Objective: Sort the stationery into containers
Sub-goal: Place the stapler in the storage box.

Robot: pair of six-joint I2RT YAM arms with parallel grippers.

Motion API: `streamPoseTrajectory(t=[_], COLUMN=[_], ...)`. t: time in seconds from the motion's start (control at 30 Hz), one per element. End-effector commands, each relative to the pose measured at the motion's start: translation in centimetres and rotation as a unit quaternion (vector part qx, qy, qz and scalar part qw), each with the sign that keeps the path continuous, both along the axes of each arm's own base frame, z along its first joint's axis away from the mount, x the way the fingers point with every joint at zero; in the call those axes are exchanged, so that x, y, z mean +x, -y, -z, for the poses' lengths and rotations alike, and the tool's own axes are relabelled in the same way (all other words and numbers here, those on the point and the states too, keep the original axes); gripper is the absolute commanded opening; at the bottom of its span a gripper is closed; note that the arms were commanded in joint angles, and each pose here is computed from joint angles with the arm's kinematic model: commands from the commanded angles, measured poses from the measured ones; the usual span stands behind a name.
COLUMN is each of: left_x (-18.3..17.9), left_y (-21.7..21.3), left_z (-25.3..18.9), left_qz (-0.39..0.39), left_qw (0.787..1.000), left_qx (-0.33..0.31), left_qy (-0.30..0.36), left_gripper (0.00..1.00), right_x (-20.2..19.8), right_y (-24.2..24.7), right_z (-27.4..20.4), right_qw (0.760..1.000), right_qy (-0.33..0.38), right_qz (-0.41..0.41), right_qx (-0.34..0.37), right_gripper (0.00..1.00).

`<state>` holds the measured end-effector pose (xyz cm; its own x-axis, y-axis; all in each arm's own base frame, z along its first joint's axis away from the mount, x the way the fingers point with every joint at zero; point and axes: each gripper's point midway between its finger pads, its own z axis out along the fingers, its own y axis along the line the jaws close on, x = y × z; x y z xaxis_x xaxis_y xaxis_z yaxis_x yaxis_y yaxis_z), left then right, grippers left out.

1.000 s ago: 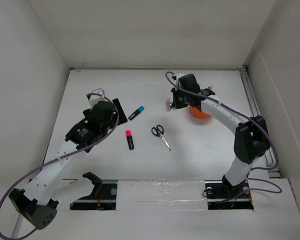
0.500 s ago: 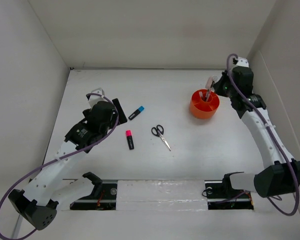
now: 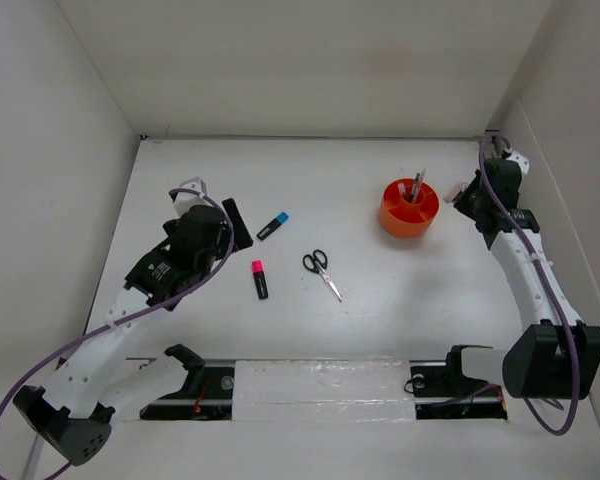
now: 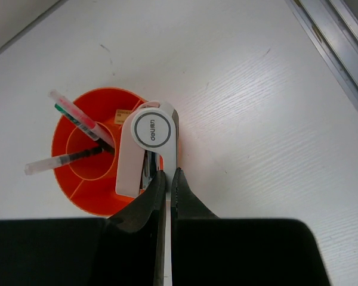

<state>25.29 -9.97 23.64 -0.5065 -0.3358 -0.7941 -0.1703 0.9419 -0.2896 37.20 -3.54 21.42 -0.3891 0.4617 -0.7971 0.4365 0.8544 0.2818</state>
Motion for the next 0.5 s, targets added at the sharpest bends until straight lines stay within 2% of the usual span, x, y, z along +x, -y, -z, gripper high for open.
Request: streamPoseTrajectory(t=[0.0,0.2,0.47], left_x=[0.0,0.0,0.0], left_y=[0.0,0.0,0.0], left_z=[-0.6,-0.6,-0.6], left_qz=[0.003,0.003,0.003], left_qw=[1.0,1.0,1.0], left_qx=[-0.005,-0.005,-0.005], left_qy=[0.015,0.015,0.015], left_gripper=[1.0,1.0,1.0], right_x=[1.2,2.3,3.7], right_y=[1.0,0.9,-1.7], right_z=[-1.0,1.3,1.8], right_qw=[0.999,0.999,1.0], right_qy=[0.032,-0.009,-0.014], right_qz=[0.031,0.037,0.004], right_qx=[-0.004,-0.014,-0.014], right_gripper=[0.0,0.0,0.0])
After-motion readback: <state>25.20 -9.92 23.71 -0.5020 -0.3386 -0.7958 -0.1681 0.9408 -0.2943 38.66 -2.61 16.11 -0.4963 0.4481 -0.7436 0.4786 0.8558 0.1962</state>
